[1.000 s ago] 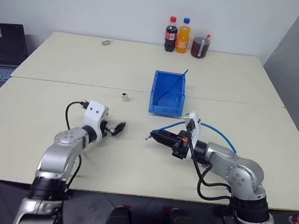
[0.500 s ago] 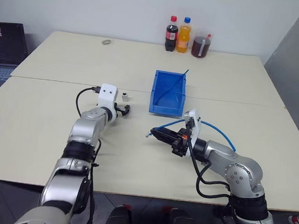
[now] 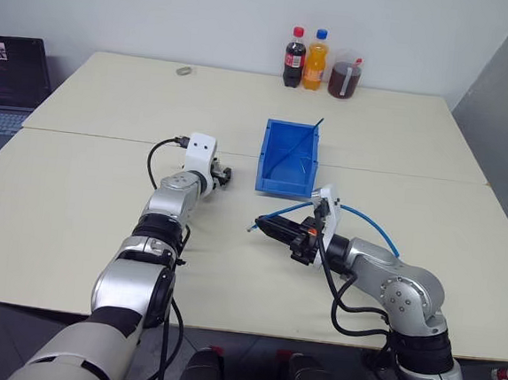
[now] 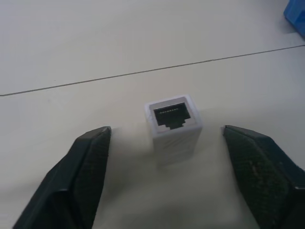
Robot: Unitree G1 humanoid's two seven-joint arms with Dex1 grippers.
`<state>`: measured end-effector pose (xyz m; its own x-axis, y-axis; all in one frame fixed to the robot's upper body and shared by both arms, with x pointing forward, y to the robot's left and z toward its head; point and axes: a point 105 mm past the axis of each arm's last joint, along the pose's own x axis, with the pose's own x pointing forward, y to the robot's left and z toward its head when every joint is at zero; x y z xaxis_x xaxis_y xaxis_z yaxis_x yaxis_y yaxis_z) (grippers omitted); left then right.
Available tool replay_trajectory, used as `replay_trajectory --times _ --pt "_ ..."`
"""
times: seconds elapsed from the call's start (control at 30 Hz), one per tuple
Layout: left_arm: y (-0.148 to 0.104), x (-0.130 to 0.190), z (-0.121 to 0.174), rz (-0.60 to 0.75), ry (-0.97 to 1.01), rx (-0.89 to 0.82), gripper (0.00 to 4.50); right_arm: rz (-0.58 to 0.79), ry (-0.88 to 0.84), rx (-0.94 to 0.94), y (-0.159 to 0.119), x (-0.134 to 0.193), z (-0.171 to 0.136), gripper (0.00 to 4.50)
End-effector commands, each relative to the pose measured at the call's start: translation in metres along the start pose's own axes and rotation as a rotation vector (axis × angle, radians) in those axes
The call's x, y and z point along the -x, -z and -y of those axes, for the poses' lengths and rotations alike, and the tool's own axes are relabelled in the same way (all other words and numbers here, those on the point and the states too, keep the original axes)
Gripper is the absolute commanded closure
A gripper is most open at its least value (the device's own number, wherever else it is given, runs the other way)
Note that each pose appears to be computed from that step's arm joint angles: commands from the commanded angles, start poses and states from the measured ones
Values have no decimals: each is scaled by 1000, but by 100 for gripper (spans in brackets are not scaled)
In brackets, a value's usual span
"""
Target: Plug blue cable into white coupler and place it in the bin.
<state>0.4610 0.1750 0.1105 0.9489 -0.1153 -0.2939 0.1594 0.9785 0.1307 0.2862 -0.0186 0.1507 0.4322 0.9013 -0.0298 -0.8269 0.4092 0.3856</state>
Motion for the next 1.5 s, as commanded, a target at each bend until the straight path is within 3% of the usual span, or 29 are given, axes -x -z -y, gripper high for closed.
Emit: replay_trajectory --times 0.03,0.33,0.53,0.67,0.87,1.03,1.27,1.5 --pt "-6 -1 -3 17 -17 -16 165 37 -21 35 -9 0 -7 440" --pt "-1 -1 -6 15 -24 -20 371 34 -13 42 -9 1 -6 440" --pt "8 6 -7 17 41 -64 371 34 6 74 -9 4 -4 440" --pt "9 25 -1 57 203 -166 371 10 27 167 -10 15 -2 440" --pt "22 103 48 64 769 -472 371 -79 5 324 -1 40 -9 440" --pt "36 146 77 18 1108 -564 371 -149 -72 430 9 51 -22 440" --pt "66 142 85 -110 1213 -676 371 -157 -112 550 5 36 -19 440" --pt "71 132 91 -113 1224 -702 371 -156 -177 634 3 4 -18 440"
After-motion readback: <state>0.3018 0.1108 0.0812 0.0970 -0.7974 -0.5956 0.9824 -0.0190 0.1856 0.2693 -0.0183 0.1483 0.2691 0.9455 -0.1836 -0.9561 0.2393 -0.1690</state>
